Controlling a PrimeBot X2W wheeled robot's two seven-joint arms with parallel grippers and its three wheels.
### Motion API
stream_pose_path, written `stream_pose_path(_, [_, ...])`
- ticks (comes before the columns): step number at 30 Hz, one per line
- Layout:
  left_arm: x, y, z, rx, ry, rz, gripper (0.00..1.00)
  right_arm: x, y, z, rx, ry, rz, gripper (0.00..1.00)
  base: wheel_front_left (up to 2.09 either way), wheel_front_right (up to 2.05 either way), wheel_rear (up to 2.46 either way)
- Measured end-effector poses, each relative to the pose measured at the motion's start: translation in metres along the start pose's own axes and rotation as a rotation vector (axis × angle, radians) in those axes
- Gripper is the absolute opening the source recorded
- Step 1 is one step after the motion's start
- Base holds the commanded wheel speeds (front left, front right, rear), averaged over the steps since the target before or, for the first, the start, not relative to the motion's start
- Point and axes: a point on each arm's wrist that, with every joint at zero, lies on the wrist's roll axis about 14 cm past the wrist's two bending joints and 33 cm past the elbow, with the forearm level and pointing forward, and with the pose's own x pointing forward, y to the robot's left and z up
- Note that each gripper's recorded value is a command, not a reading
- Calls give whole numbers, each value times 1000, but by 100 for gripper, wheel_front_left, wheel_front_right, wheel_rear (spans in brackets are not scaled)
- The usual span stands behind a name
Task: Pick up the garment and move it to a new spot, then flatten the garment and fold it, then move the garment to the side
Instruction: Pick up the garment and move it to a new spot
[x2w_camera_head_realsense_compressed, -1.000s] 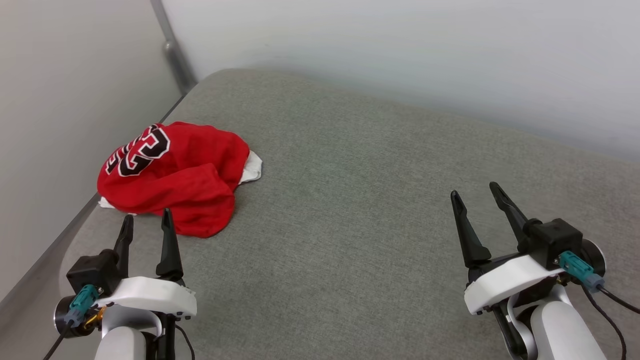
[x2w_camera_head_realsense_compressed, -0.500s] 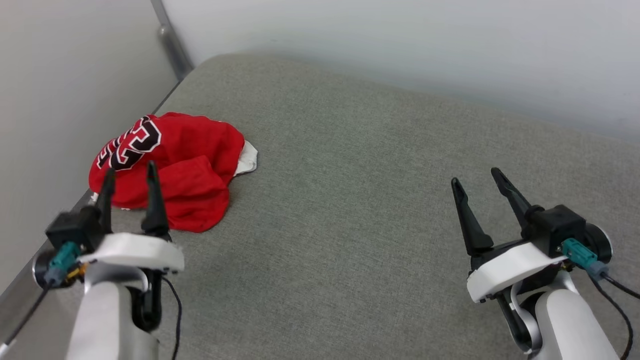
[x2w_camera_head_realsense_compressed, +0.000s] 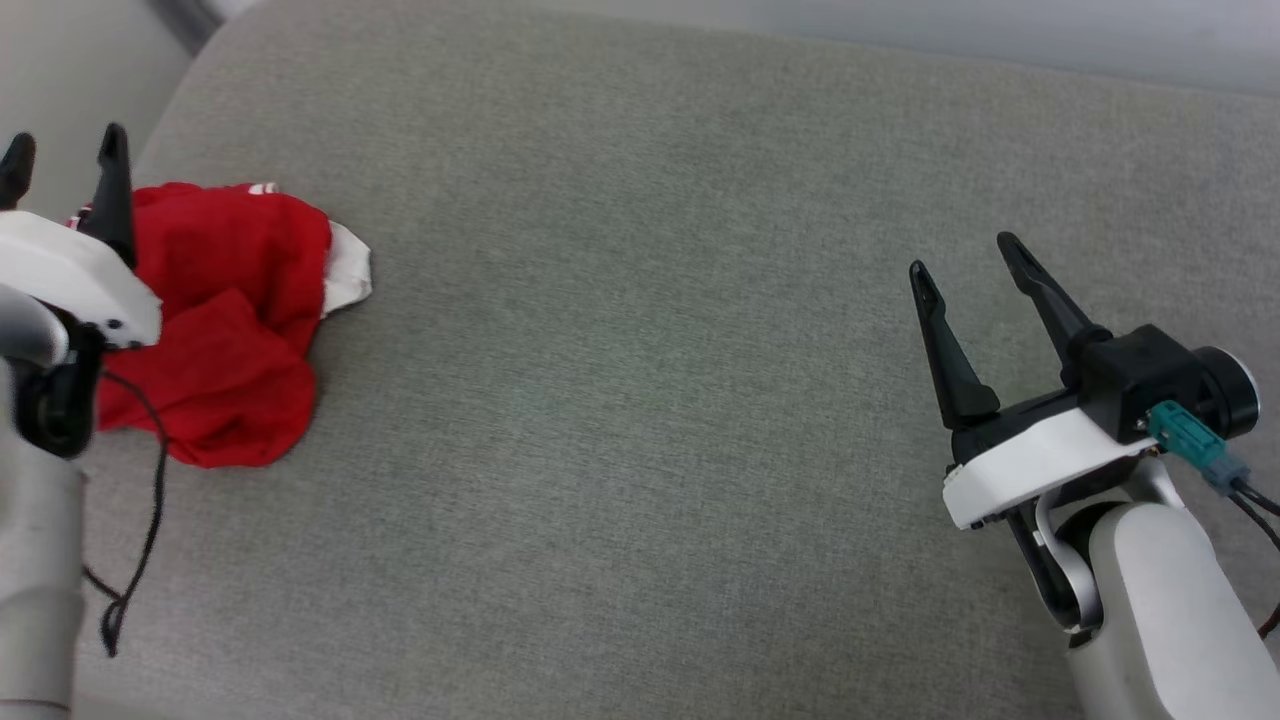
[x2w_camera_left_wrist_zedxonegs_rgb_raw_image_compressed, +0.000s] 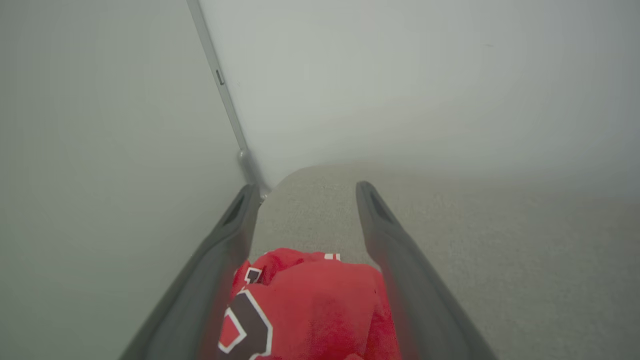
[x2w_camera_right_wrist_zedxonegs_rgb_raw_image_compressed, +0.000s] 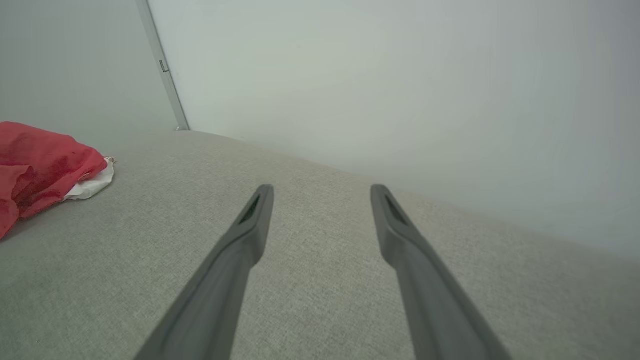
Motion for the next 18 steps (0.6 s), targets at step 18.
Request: stream_pose_path(18, [-37, 16, -197, -166, 997, 50, 65, -3, -42, -59, 49, 98, -88, 100, 0, 0, 0])
